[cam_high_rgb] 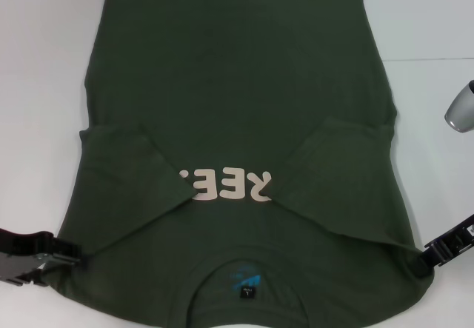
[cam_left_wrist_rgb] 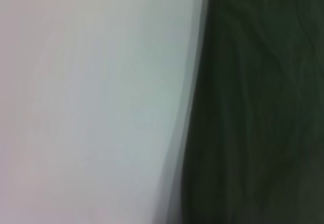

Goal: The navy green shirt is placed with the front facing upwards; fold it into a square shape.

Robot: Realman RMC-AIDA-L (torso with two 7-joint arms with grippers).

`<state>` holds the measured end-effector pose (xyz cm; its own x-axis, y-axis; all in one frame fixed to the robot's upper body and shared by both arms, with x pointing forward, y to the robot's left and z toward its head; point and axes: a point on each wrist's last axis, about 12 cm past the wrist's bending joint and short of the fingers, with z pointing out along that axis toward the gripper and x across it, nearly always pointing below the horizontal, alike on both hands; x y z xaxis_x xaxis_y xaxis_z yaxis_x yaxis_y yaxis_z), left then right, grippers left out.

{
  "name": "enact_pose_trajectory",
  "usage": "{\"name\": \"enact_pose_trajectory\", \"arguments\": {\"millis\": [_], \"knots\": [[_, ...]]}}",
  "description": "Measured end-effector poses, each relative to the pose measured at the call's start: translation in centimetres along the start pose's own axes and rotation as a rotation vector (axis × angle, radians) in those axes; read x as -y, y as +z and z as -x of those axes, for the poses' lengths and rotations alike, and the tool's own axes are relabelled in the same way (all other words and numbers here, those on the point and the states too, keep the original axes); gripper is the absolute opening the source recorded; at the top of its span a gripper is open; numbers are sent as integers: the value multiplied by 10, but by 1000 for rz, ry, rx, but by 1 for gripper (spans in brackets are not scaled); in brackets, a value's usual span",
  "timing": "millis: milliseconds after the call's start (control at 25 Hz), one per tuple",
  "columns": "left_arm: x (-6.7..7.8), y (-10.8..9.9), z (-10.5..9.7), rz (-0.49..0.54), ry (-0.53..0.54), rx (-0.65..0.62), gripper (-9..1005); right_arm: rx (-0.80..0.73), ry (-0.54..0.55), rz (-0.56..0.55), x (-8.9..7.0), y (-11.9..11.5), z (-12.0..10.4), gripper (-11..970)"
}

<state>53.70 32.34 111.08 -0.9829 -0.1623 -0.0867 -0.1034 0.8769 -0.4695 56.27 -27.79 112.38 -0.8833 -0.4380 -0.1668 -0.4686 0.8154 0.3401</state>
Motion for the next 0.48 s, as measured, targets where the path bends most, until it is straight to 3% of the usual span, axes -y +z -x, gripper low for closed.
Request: {"name": "enact_pose_trajectory", "arguments": {"millis": [120,480], "knots": [[0,1,0,5,7,2,897,1,-1,0,0,0,0,56],[1,1,2,5,19,4,497,3,-6,-2,0,0,1,56]]}}
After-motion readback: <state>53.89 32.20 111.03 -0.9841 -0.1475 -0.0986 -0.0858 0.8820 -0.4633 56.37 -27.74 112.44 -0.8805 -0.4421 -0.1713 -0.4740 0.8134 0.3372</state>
